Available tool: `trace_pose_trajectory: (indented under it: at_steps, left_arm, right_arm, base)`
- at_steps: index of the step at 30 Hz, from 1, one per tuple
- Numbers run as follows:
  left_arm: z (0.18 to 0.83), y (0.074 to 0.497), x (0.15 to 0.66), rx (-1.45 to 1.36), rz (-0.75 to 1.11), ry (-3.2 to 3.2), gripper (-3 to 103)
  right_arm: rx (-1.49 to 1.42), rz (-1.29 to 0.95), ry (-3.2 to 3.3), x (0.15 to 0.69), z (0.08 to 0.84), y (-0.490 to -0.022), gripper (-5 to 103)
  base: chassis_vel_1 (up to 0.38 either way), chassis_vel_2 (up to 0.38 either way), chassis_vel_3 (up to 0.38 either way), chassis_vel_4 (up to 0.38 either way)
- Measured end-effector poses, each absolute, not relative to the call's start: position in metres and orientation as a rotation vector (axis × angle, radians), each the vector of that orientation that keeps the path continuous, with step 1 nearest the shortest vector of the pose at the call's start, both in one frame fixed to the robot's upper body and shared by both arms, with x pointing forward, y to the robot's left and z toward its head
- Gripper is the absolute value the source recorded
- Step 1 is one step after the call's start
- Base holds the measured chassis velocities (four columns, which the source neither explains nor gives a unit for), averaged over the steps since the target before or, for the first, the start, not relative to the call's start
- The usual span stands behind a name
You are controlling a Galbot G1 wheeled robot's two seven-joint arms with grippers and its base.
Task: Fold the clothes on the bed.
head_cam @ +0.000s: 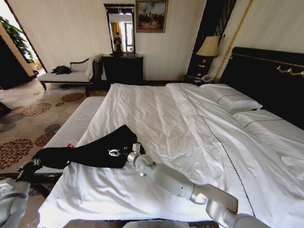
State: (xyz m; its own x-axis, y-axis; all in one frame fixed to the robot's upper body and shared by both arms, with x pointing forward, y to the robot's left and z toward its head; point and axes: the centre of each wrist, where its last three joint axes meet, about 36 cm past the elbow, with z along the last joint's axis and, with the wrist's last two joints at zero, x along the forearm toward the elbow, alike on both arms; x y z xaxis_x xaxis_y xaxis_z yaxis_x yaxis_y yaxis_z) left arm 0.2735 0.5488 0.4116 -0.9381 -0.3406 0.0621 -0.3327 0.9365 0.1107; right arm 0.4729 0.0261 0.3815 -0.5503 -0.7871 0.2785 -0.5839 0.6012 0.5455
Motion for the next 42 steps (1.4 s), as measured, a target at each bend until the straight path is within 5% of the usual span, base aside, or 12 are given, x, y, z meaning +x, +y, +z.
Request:
trace_pose_trajectory:
  at_steps: [22, 42]
  left_arm:
    - [0.407, 0.545, 0.275, 0.522, -0.145, -3.018, 1]
    - [0.407, 0.544, 0.275, 0.518, -0.143, -3.019, 1]
  right_arm:
    - [1.070, -0.367, -2.395, 0.501, 0.359, 0.021, 103]
    - [1.079, -0.345, -2.385, 0.487, 0.355, 0.017, 30]
  base:
    - [0.000, 0.000, 0.000, 0.000]
    - [0.000, 0.000, 0.000, 0.000]
